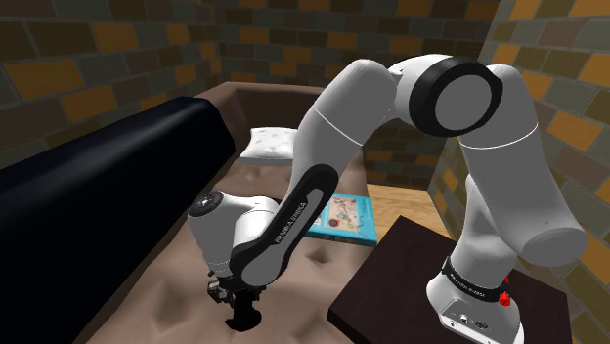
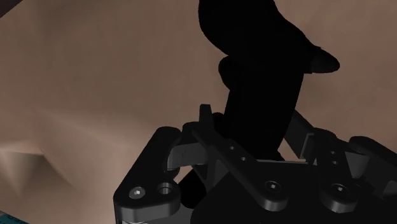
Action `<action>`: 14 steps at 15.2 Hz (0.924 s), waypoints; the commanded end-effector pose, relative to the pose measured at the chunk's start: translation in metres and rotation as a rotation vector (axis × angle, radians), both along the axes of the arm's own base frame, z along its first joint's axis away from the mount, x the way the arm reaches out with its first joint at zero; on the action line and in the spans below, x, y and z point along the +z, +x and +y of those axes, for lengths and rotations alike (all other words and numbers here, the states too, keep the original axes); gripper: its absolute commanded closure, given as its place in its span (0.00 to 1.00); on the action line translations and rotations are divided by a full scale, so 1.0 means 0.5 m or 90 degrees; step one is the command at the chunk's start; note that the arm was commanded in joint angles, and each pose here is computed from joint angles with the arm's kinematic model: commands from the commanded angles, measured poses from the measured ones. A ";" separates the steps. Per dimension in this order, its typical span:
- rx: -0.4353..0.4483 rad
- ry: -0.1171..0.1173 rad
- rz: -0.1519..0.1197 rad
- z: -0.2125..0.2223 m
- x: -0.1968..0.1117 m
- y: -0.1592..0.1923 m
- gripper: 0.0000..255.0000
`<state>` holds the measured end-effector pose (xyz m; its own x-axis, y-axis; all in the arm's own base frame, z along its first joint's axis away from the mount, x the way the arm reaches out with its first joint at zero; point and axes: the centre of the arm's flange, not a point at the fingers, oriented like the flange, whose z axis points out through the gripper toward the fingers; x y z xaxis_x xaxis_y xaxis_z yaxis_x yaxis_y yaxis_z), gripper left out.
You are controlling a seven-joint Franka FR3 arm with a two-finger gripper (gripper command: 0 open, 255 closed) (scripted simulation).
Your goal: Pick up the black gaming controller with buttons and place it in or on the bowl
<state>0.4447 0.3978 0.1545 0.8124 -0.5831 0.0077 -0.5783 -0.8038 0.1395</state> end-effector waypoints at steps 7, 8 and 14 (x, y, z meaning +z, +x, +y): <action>0.000 0.000 0.000 0.000 -0.001 0.000 1.00; 0.000 0.000 0.000 0.000 -0.001 0.000 1.00; 0.000 0.000 0.000 0.000 0.052 0.000 1.00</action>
<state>0.4445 0.3975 0.1752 0.8123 -0.5832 0.0077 -0.5783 -0.8037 0.1400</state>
